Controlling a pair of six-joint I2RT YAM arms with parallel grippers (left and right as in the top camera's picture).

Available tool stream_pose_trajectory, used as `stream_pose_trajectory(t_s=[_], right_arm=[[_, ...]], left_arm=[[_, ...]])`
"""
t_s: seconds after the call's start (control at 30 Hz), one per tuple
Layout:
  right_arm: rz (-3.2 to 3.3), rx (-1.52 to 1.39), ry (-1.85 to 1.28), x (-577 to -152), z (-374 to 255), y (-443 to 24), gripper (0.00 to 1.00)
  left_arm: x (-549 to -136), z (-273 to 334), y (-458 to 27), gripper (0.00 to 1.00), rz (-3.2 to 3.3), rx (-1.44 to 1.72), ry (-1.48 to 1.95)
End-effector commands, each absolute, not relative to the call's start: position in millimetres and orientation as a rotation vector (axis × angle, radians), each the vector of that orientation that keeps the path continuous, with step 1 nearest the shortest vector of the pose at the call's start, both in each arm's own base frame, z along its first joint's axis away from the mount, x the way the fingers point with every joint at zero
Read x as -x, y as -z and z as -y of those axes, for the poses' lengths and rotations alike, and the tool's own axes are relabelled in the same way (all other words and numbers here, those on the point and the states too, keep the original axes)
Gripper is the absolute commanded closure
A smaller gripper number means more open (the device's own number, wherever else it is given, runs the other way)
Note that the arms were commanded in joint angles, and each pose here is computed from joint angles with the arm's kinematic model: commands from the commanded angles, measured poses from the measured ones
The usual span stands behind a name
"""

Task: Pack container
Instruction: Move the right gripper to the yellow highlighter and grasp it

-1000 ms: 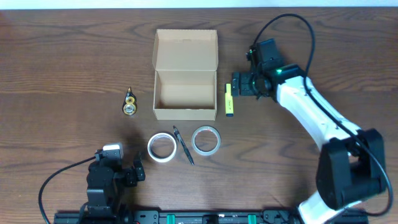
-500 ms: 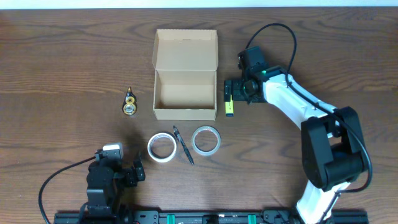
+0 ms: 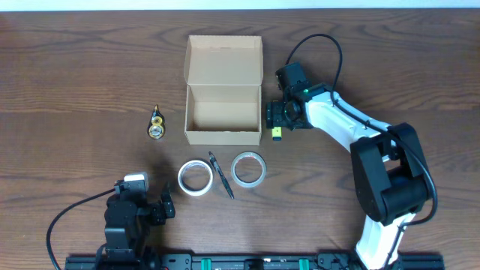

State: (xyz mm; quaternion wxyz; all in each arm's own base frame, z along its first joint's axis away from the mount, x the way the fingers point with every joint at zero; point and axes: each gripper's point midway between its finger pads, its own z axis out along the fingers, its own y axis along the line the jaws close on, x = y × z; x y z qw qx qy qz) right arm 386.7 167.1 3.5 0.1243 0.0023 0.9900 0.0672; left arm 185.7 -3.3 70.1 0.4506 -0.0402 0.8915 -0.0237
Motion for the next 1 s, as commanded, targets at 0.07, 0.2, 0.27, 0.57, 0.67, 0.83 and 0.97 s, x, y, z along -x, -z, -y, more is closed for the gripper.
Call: stream_pose_trajectory(t_s=[0.07,0.2,0.27,0.57,0.67,0.83,0.97], right_arm=[[-2.894,-0.018,-0.164,-388,-166,2,0.48],[-2.919,-0.018,-0.144,-384,-164,8,0.62],[-2.921,-0.02,-0.138,-384,-162,8,0.69],[-2.909,-0.015,-0.14,-384,-162,-1,0.99],[-2.878,-0.02,-0.124,-386,-159,-15,0.99],[-2.79,-0.02,-0.083,-388,-149,-59,0.99],[-2.692,0.078,-0.177,-383,-157,-112,0.99]], left_arm=[[-184,1,-63,0.05,-2.218,0.1,0.044],[-184,1,-63,0.05,-2.218,0.1,0.044],[-184,1,-63,0.04,-2.218,0.1,0.044],[-184,1,-63,0.05,-2.218,0.1,0.044],[-184,1,-63,0.05,-2.218,0.101,0.044],[-184,1,-63,0.04,-2.218,0.1,0.044],[-184,1,-63,0.04,-2.218,0.1,0.044]])
